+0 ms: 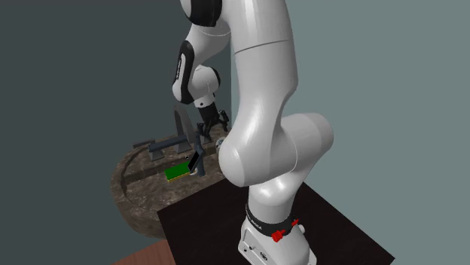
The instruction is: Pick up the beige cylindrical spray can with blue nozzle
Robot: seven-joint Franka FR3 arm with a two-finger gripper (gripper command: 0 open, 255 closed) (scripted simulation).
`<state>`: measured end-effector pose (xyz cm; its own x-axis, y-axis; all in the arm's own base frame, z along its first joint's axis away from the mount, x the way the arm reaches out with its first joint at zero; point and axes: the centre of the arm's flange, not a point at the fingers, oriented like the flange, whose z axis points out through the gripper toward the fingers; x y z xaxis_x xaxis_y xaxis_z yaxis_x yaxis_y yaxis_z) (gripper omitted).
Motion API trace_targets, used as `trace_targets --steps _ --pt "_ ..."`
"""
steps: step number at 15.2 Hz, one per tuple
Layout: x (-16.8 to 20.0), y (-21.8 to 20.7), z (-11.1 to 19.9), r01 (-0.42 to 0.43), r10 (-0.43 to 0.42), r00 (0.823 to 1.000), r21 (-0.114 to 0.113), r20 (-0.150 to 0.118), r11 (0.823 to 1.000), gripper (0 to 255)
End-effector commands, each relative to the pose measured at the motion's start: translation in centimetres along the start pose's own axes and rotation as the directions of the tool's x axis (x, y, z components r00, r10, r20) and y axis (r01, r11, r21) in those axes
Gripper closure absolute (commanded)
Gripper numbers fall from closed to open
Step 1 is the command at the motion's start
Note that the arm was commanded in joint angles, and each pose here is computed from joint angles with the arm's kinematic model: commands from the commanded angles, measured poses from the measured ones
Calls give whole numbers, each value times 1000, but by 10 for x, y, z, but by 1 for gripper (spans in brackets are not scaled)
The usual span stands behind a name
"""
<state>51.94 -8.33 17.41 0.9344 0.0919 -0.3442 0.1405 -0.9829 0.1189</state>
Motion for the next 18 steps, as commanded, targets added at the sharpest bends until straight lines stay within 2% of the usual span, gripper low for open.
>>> trace_targets --steps 1,7,8,18 --pt "4 -2 11 2 -2 1000 0 2 1000 0" --pt "13 -5 34 2 -2 1000 0 2 1000 0" --pt "12 -5 34 2 -2 1000 0 2 1000 255" --pt "11 -4 29 2 -2 1000 0 2 1000 255"
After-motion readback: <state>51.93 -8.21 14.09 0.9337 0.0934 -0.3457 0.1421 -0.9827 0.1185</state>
